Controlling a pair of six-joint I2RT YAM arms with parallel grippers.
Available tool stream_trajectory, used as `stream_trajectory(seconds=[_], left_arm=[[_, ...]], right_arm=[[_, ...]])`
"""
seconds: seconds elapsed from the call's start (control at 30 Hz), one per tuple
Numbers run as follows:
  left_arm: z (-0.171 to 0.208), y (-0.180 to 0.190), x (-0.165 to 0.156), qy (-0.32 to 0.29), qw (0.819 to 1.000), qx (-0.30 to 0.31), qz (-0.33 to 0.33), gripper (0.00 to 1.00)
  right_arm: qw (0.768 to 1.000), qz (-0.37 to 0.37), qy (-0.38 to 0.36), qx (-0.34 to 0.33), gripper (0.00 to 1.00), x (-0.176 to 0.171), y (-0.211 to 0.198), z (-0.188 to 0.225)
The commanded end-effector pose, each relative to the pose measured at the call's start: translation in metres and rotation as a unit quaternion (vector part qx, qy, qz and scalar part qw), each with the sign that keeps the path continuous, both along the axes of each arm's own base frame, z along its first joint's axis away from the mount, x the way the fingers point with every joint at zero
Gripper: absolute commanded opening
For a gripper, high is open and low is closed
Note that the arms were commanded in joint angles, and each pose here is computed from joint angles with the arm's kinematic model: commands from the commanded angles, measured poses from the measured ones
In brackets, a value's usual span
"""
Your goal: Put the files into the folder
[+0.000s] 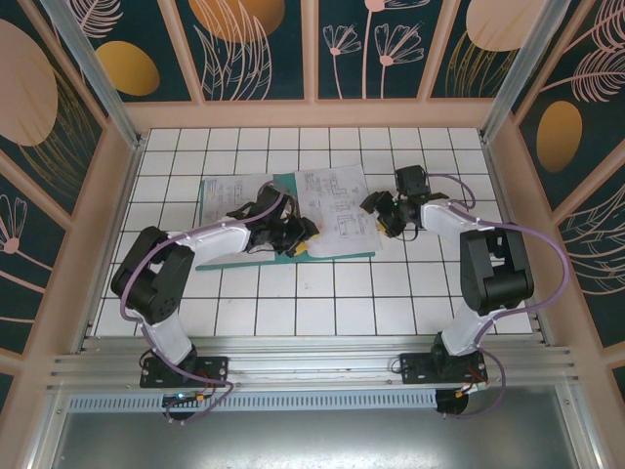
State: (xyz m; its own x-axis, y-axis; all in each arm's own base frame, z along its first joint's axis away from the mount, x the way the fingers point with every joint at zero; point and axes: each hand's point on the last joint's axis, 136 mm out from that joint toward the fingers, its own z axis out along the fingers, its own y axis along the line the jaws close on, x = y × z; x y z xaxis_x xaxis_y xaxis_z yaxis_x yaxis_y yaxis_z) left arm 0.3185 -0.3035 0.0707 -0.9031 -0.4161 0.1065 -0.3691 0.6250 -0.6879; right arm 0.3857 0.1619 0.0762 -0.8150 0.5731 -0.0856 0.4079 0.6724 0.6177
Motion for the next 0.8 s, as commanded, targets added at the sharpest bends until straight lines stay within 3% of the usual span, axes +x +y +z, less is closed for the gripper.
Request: stream_trajectory(seconds=[0.0,0.23,0.47,0.77], left_arm=[[-0.019,0.006,-0.007,0.025,0.999,0.028,0.002,0.46],[-0.032,0.008,-0.007,0.034,0.999,0.042,0.003,0.43],[-0.040,0.008,-0.007,0.040,0.998,0.046,0.003,0.40],[-0.044,0.002,-0.002,0.041,0.998,0.039,0.000,0.27]], right_arm=[[0.999,0.015,-0.036,-0.001,0.67,0.009,0.010,0.027],[0.994,0.059,-0.062,0.060,0.66,0.005,0.042,0.047],[0.994,0.062,-0.062,0.070,0.66,-0.001,0.047,0.048],[0.994,0.059,-0.060,0.071,0.66,0.001,0.047,0.047]])
